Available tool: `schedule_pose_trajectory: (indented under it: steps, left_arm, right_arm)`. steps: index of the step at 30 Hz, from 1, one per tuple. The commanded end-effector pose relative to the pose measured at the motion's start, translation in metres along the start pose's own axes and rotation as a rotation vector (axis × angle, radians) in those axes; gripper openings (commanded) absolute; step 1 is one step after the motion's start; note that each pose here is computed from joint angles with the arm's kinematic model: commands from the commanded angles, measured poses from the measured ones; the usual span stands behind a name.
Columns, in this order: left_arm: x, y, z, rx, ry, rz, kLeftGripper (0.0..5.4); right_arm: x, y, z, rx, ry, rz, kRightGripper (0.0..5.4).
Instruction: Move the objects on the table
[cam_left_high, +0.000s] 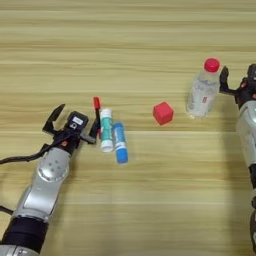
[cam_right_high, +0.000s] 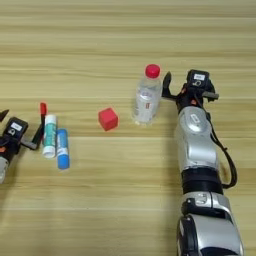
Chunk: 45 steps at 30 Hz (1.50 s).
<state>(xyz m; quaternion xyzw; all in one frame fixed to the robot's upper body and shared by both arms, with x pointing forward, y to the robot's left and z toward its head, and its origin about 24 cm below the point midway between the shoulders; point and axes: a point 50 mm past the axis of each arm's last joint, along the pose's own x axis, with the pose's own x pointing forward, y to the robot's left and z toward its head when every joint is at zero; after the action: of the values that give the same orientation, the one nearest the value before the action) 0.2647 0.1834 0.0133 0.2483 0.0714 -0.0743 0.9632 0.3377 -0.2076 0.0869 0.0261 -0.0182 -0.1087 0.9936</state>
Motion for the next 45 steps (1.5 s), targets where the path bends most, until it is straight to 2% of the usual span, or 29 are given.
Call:
schedule_pose_trajectory:
  steps: [1, 19, 38, 45]
  left_arm:
    - [0.001, -0.007, -0.001, -0.001, 0.020, -0.029, 5.40]
    - [0.008, -0.020, 0.006, -0.023, 0.004, -0.059, 5.40]
    - [0.009, -0.031, 0.013, -0.040, -0.009, -0.078, 5.40]
    - [0.010, -0.022, 0.013, -0.057, -0.015, -0.024, 5.40]
  right_arm:
    - [0.000, 0.001, 0.002, 0.013, 0.000, -0.003, 5.37]
    - [0.000, -0.002, 0.003, 0.013, -0.001, -0.010, 5.37]
    - [-0.001, -0.007, 0.003, 0.011, -0.001, -0.015, 5.37]
    - [-0.002, -0.014, 0.004, 0.006, -0.007, -0.061, 5.37]
